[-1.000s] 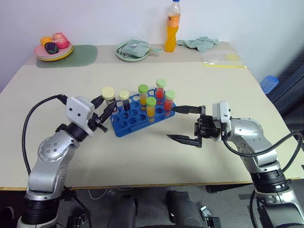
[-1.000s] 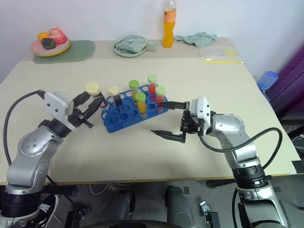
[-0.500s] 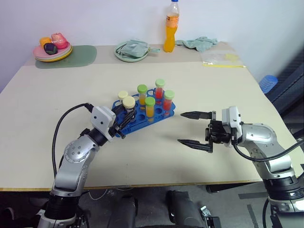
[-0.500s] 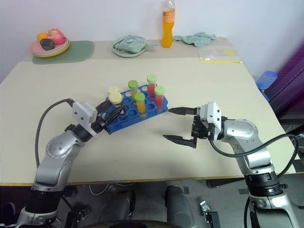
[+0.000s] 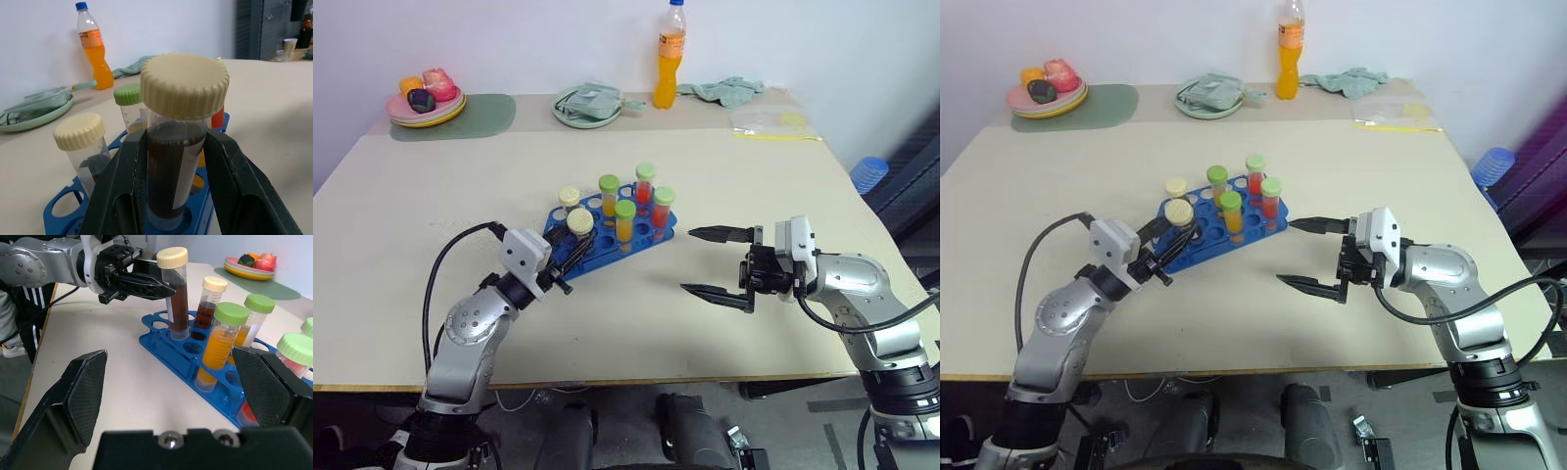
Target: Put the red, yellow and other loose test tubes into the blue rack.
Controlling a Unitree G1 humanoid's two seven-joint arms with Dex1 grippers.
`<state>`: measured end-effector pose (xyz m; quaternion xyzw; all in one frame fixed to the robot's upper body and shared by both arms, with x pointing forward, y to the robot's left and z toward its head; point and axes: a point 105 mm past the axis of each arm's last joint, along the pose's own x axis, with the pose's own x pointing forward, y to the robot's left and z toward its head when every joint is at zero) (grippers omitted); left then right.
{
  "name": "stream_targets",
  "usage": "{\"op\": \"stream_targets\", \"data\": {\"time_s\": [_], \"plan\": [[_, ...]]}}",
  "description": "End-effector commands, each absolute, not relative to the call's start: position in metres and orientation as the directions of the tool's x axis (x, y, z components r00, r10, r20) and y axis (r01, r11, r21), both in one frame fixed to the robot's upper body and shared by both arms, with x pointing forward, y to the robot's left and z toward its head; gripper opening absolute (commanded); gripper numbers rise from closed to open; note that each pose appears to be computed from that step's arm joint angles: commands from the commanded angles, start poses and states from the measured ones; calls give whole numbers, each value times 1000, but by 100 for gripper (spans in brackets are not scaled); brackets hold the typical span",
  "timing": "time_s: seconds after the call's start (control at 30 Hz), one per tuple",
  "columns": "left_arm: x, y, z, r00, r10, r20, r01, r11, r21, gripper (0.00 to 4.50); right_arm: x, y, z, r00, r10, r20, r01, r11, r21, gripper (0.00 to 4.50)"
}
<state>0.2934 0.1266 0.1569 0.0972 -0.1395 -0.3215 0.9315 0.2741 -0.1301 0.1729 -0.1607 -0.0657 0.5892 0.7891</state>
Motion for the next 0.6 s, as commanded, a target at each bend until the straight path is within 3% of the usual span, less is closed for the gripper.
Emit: {"op": "stream_targets", "data": {"time_s": [0.03, 0.27, 0.6], "plan": [[288, 120, 158, 741, -640, 203, 586, 764, 271, 172, 272, -128, 185, 292, 954, -71, -893, 245, -378, 450], [286, 119, 160, 733, -647, 210, 594, 759, 265, 172, 272, -128, 181, 287, 955, -74, -894, 239, -379, 450], [308, 146, 155, 836, -512, 196, 507, 858, 76, 172, 273, -125, 179, 287, 956, -66, -889, 240, -389, 450]]}}
